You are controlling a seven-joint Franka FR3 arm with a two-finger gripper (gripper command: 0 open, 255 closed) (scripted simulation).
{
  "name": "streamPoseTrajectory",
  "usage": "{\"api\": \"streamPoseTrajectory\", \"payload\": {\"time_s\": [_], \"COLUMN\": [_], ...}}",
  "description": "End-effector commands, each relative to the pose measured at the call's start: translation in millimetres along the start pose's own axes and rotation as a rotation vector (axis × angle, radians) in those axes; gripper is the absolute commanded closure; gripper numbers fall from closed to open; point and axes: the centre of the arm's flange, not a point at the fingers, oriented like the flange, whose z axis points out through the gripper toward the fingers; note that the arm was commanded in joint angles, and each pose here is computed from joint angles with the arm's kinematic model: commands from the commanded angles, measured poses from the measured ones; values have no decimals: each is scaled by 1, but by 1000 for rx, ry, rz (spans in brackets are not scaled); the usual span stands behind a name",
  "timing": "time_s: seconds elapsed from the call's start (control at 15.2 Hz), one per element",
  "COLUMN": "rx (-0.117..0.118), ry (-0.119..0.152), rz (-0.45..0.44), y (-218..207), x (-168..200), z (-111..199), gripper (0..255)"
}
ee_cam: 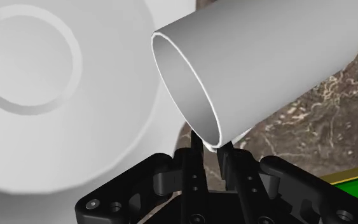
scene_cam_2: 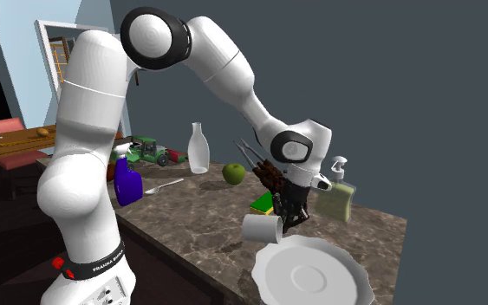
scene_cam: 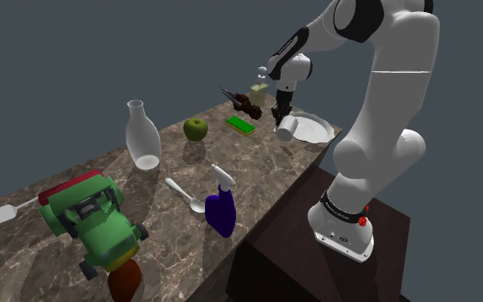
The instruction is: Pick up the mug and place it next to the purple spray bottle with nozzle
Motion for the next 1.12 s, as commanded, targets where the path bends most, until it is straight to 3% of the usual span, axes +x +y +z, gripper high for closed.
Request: {"api": "streamPoseTrajectory", "payload": {"time_s": [0.0, 1.06], "rx": [1, 1], "ry": [-3, -3], "rz": [1, 1], "y": [0, -12], "x": [-2, -21], "z": [-4, -85], "gripper": [255, 255]}}
